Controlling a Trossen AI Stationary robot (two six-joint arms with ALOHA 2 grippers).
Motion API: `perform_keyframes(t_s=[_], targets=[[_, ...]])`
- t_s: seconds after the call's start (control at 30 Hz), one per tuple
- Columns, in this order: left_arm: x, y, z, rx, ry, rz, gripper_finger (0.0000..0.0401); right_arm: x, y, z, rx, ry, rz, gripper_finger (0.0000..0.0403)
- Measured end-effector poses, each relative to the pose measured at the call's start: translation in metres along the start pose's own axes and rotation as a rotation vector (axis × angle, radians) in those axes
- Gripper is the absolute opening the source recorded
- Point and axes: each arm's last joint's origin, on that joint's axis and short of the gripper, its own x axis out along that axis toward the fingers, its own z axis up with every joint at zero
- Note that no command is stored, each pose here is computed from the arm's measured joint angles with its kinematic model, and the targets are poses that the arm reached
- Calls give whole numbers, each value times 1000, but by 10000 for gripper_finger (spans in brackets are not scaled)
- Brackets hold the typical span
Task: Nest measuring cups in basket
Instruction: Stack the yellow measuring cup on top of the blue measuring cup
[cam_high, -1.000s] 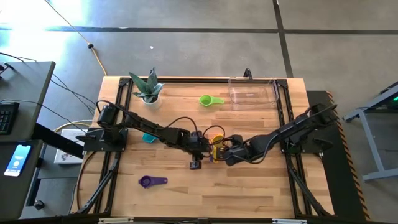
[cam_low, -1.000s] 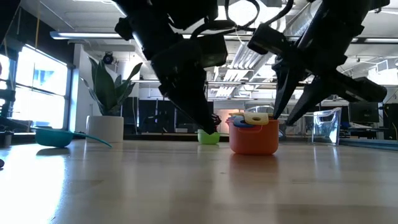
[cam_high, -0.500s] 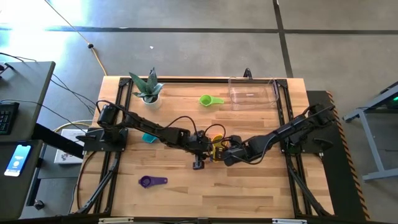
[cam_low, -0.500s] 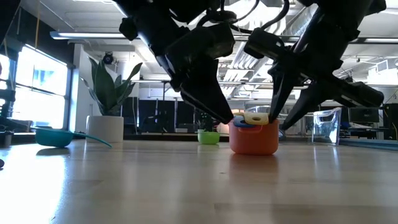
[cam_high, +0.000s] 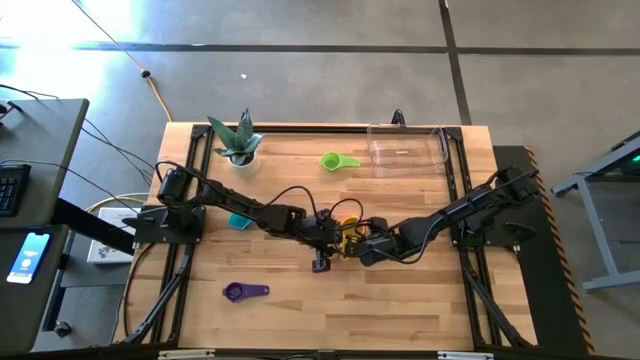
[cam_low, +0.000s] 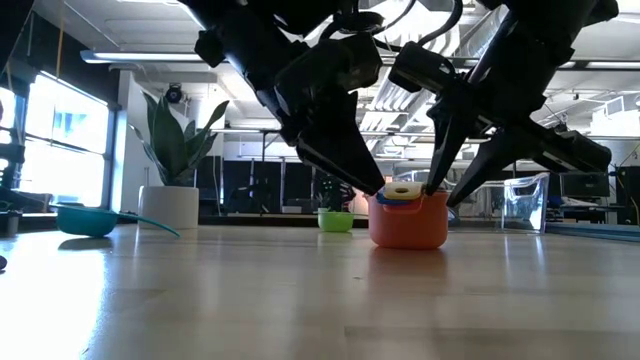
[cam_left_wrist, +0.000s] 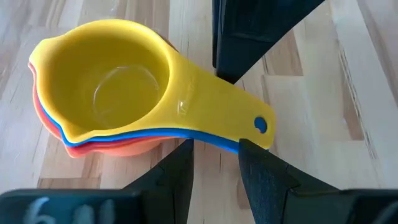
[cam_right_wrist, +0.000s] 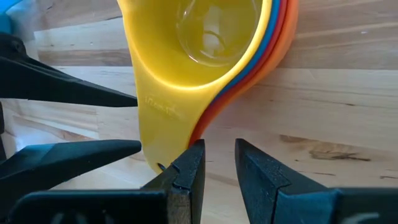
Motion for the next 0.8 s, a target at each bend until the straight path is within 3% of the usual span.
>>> perform_keyframes(t_s=[0.43,0.8], targets=[[0,-1,-1,-1,8,-32,115,1,3,2,-13,3,17,80],[-9,1,-6,1,105,-9,115,-1,2,2,-16,27,2,80]])
